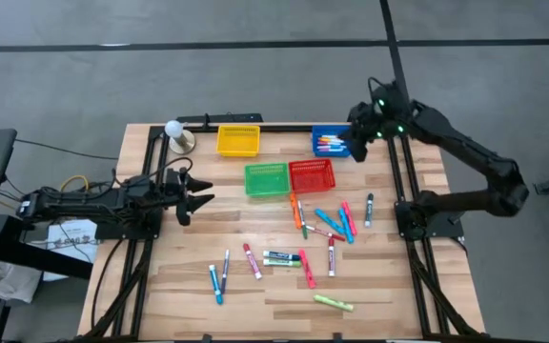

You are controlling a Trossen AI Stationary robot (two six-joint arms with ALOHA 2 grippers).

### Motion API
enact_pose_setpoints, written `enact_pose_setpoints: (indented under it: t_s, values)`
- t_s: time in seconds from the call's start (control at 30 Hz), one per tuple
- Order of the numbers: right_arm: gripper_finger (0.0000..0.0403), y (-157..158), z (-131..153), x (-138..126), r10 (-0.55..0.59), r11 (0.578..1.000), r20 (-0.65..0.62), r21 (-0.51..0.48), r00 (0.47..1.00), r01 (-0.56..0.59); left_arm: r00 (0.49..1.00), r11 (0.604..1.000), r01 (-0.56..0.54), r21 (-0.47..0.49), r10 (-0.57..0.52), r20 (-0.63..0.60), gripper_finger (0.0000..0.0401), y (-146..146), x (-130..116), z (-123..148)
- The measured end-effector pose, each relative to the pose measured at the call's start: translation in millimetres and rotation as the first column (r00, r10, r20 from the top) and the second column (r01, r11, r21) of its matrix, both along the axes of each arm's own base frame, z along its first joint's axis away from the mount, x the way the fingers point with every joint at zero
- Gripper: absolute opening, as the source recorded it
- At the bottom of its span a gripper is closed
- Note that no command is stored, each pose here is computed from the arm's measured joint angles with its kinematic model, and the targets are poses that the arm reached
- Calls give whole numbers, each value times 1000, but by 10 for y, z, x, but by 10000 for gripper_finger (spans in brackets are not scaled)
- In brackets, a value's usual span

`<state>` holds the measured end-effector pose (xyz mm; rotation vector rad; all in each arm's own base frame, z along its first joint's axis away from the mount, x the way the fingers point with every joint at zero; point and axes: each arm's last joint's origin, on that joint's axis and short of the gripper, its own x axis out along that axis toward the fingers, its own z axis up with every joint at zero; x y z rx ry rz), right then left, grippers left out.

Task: Pick & Place Markers
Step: Put the small red marker pen into the red bin

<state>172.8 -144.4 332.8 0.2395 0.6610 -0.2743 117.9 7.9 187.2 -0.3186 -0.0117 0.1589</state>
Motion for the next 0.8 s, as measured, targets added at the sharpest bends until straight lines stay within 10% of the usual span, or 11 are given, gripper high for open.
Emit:
enact_pose_setpoints:
  t_s: [0.8]
  values:
    - [0, 961, -550, -445, -62, 996, 317, 76, 947, 39, 996, 966, 10, -257, 15, 93, 209, 4, 36, 49]
